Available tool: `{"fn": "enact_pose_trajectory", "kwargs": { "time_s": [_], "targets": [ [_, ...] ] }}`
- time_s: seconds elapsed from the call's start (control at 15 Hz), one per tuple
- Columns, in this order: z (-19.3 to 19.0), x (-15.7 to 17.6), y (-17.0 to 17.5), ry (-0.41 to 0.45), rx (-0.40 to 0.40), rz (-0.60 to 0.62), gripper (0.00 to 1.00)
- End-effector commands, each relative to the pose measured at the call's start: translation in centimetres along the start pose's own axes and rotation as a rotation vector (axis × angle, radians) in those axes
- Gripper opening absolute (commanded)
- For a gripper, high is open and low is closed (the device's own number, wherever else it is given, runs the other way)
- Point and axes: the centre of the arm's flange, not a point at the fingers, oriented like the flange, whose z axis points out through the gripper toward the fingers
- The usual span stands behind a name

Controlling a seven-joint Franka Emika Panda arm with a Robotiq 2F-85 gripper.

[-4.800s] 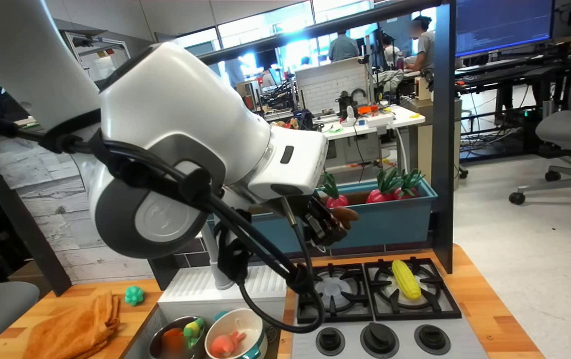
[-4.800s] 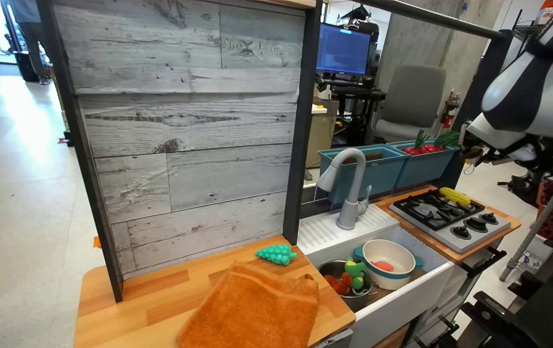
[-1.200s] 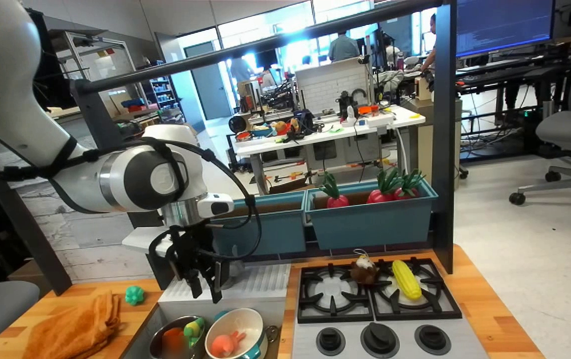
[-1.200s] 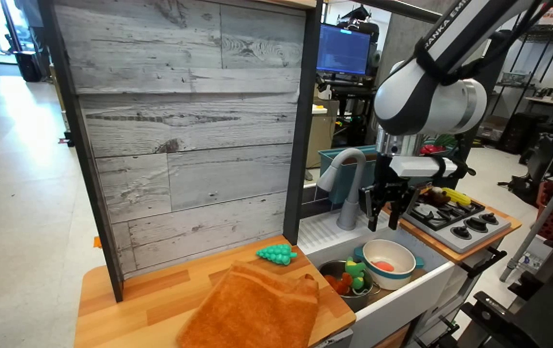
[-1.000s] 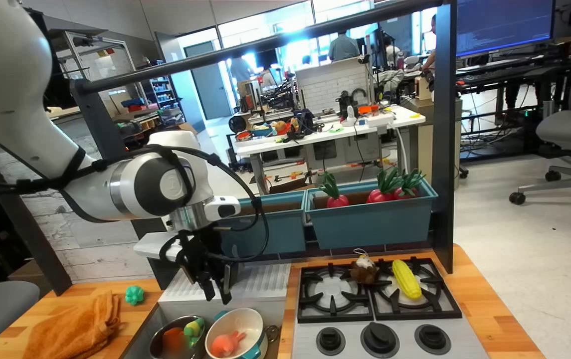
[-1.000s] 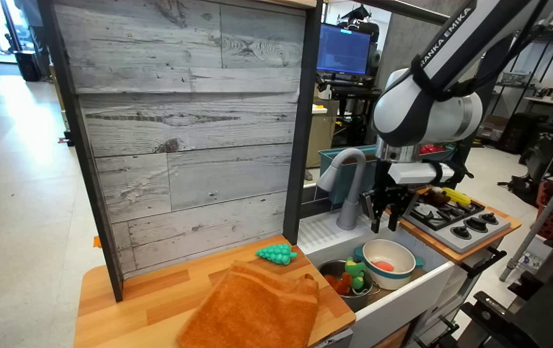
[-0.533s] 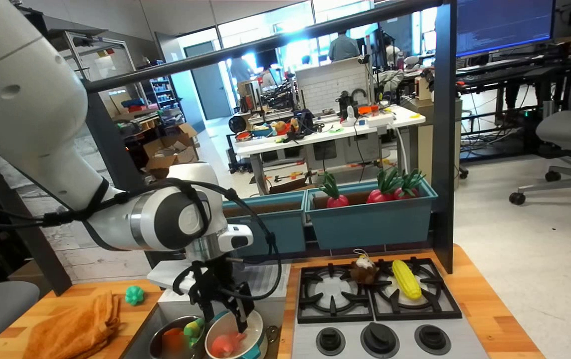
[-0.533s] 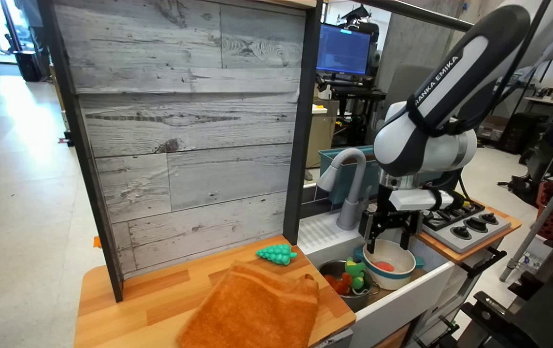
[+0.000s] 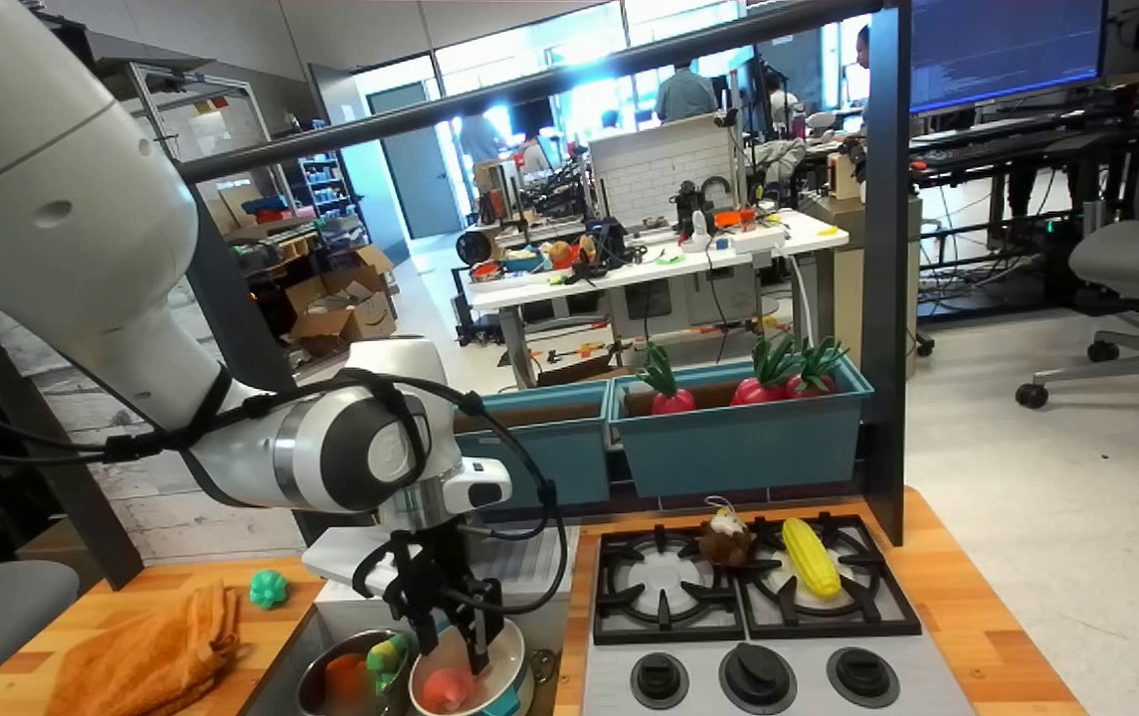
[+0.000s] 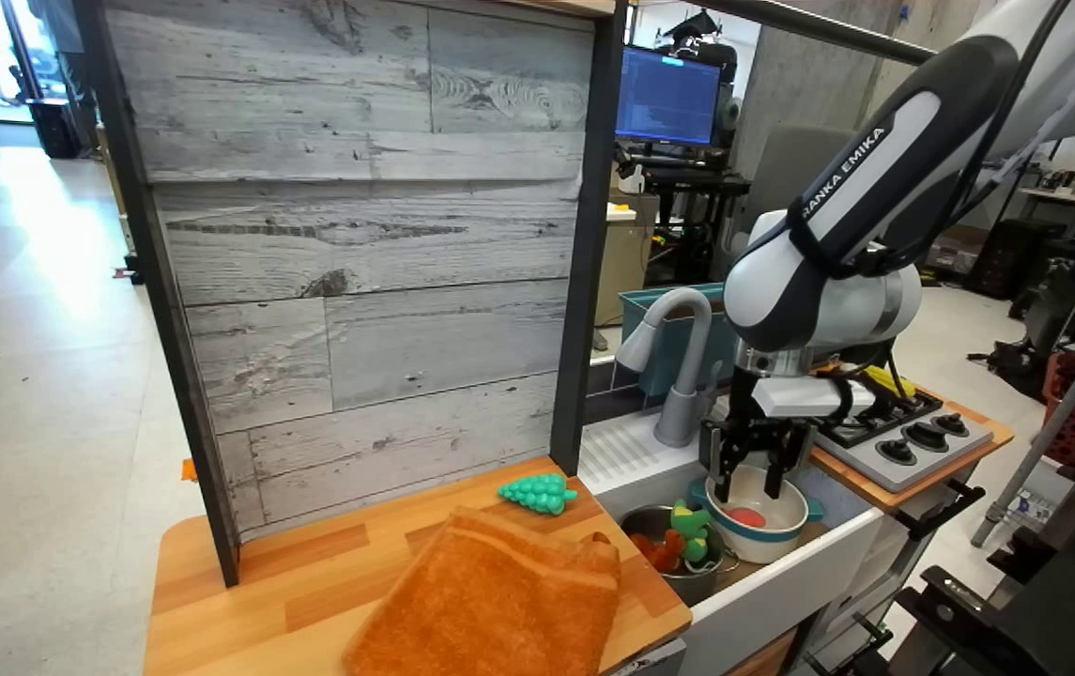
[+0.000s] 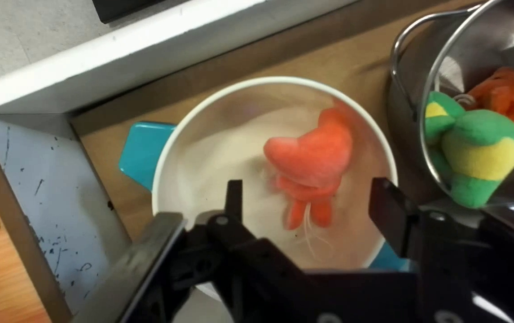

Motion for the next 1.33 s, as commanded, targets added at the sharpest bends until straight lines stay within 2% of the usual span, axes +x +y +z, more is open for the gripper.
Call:
{"fn": "enact_pose_trajectory", "kwargs": {
  "time_s": [0.0, 0.13, 0.2, 0.27, 0.33, 0.67, 0.73, 0.8, 0.87, 1.27],
  "targets": [
    [0.2, 0.2, 0.4, 0.013, 0.035, 0.015, 0.43],
    [0.4, 0.2, 0.6, 0.012, 0.037, 0.023, 0.36],
    [0.7, 0.2, 0.8, 0.008, 0.037, 0.026, 0.46],
    [1.0, 0.2, 0.9, 0.003, 0.036, 0.027, 0.66],
    [1.4, 0.2, 0.9, -0.002, 0.038, 0.029, 0.66],
    [4.0, -0.4, 0.7, -0.039, 0.038, 0.027, 0.99],
    [4.4, -0.6, 0.6, -0.049, 0.039, 0.024, 0.59],
    [4.7, -0.6, 0.6, -0.045, 0.041, 0.022, 0.63],
    [4.7, -0.7, 0.6, -0.047, 0.043, 0.024, 0.62],
    [2.9, -1.0, 1.0, -0.011, 0.054, 0.020, 0.17]
  ]
}}
